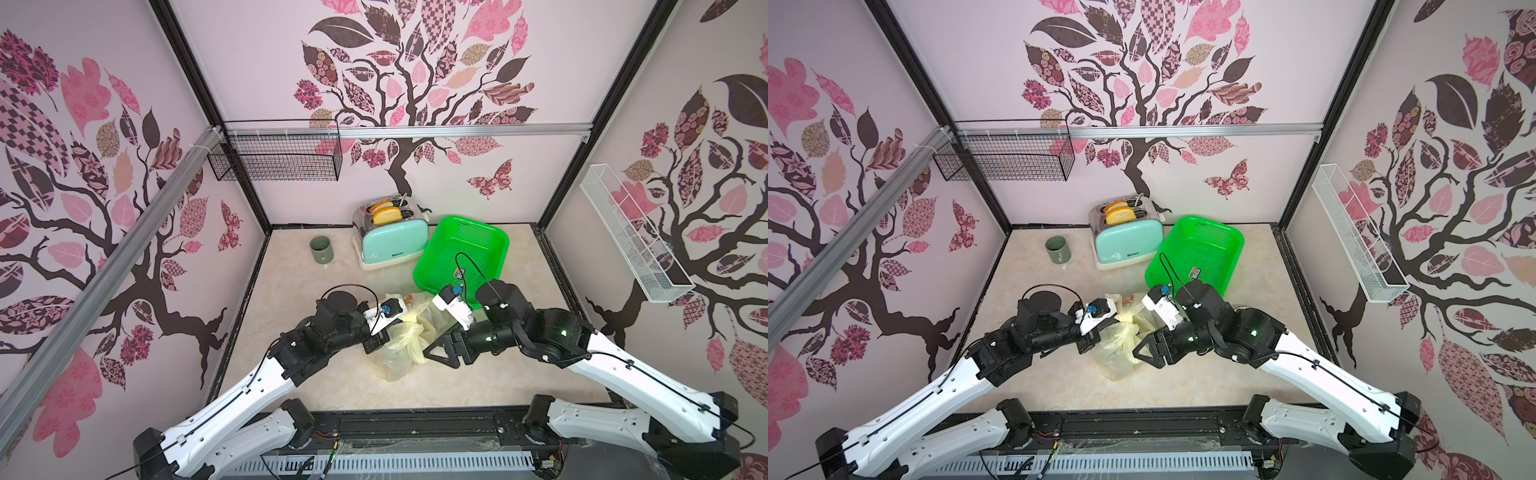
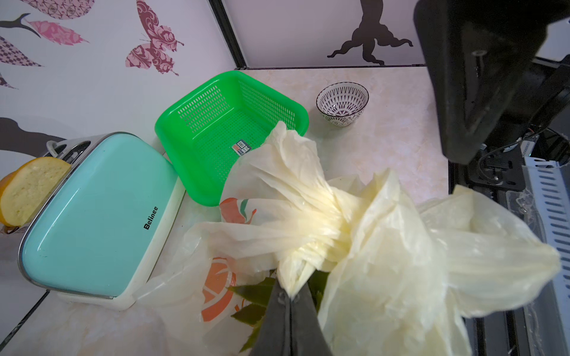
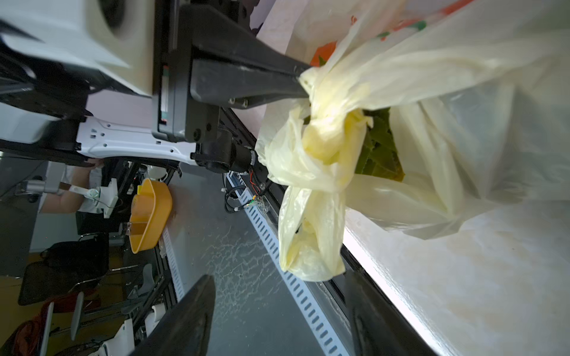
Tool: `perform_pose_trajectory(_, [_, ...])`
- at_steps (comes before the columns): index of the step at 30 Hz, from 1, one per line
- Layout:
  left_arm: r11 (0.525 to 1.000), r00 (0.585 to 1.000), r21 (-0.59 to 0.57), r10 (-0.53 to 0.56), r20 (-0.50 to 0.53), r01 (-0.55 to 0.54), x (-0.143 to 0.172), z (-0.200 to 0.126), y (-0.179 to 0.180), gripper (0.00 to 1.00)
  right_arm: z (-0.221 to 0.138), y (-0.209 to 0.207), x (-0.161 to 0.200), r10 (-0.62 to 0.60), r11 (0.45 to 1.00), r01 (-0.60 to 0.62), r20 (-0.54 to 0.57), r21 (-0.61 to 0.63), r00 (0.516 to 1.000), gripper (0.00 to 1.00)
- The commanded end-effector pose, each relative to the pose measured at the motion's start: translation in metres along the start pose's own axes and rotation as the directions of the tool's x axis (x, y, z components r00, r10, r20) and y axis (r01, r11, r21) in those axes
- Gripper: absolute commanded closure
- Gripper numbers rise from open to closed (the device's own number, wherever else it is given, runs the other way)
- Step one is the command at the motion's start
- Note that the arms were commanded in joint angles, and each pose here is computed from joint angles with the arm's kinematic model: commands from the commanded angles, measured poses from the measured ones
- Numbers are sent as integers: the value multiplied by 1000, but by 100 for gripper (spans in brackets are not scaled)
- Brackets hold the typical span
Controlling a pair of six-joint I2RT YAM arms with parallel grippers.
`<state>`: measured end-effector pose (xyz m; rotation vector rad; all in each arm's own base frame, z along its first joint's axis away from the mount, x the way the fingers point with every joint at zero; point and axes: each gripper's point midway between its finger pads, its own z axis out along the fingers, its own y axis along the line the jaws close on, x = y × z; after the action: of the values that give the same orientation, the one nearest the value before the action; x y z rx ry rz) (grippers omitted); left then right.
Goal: Place the pineapple into a plastic bag & tie a knot
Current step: Tie the plastic bag at the center of the board.
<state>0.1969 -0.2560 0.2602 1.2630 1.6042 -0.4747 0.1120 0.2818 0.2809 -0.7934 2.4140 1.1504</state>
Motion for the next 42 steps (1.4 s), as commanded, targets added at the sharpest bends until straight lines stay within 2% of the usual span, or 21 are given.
perform_pose_trajectory(1, [999, 1000, -25, 20, 18, -20, -14, -4, 5, 100, 12, -16, -3, -9, 996, 9, 0, 91, 1000, 31])
perform_pose_trajectory(10, [998, 1000, -46, 31, 0, -31, -14, -5, 7, 100, 48, -20, -2, 7, 993, -2, -43, 119, 999, 38])
perform_pose_trajectory(11, [998, 999, -53, 33, -1, -33, -15, -6, 8, 100, 49, -22, -3, 9, 992, -4, -41, 130, 999, 42])
perform_pose_trajectory(14, [997, 999, -68, 43, -6, -43, -18, -9, 10, 100, 47, -30, -3, 18, 986, -14, -26, 166, 1000, 63])
perform_pose_trajectory(17, [992, 998, -104, 69, -13, -70, -25, -16, 14, 100, 43, -41, -4, 28, 974, -26, -5, 226, 1000, 87])
perform_pose_trajectory(20, [990, 996, -114, 82, -29, -85, -30, -22, 17, 100, 43, -49, -2, 42, 962, -40, -1, 269, 999, 100])
perform_pose_trajectory(28, [973, 981, -167, 138, -138, -160, -26, -39, 31, 100, 34, -72, -3, 72, 921, -77, 28, 381, 997, 100])
perform_pose_trajectory(35, [952, 948, -226, 139, -286, -208, -2, -56, 44, 100, 31, -81, 3, 90, 907, -90, 21, 412, 996, 100])
perform_pose_trajectory(42, [947, 945, -247, 127, -300, -206, -1, -76, 45, 100, 24, -95, 10, 84, 871, -75, 3, 485, 996, 100])
